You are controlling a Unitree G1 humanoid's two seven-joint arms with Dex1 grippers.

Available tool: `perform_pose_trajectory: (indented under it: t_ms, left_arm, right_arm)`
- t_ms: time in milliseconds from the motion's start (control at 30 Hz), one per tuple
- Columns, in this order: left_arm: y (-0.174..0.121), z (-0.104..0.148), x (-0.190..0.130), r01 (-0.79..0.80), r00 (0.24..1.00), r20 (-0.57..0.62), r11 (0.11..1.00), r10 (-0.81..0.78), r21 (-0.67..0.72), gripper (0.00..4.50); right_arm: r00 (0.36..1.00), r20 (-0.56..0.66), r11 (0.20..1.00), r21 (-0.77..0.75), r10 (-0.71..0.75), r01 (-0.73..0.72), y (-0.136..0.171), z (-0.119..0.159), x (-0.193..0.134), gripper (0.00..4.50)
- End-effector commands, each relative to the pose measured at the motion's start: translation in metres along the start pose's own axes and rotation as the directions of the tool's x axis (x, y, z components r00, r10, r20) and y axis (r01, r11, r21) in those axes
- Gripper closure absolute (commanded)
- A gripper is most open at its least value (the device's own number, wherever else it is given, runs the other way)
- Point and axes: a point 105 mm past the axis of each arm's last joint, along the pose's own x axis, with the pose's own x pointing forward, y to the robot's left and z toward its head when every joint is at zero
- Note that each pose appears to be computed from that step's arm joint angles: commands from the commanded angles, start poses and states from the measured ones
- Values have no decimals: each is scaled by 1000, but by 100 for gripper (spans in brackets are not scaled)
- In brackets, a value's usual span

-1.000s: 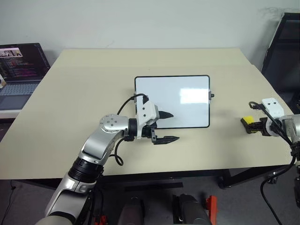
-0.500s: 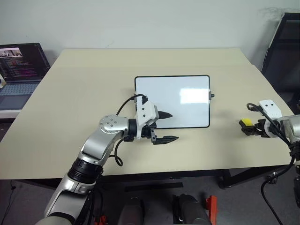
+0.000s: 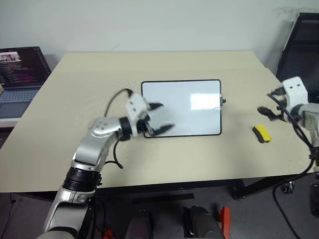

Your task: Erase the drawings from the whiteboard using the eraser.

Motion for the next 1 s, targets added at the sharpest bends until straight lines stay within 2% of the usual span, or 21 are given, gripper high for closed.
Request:
perform_pose_trajectory:
  t_ms: [33,167,333,567,733,900,1000]
  left_arm:
    - [60,21,-21,-346,935,80,938,344,16,0]
    - [97,8,-43,-590,806,47,807,590,-30,0]
    - [100,-40,-53,-711,703,-55,702,709,-33,0]
    - [73,-99,-45,-729,682,-171,680,711,-82,0]
    - [62,-116,-39,-758,645,-195,650,739,-45,0]
    - [41,-123,-25,-740,662,-177,672,728,-7,0]
    - [37,-128,-23,-741,662,-176,672,729,-7,0]
  right_arm:
    - [981,180,992,116,-73,52,-4,15,-1,6]
    - [961,252,979,196,-111,62,12,6,7,6]
    - [943,315,969,247,-104,25,33,-4,15,6]
    - [940,309,959,278,-143,54,45,-25,25,6]
    - [945,291,956,286,-150,63,51,-36,30,6]
    - [944,265,928,362,-196,91,54,-47,33,6]
    - [945,276,930,361,-173,65,68,-48,35,6]
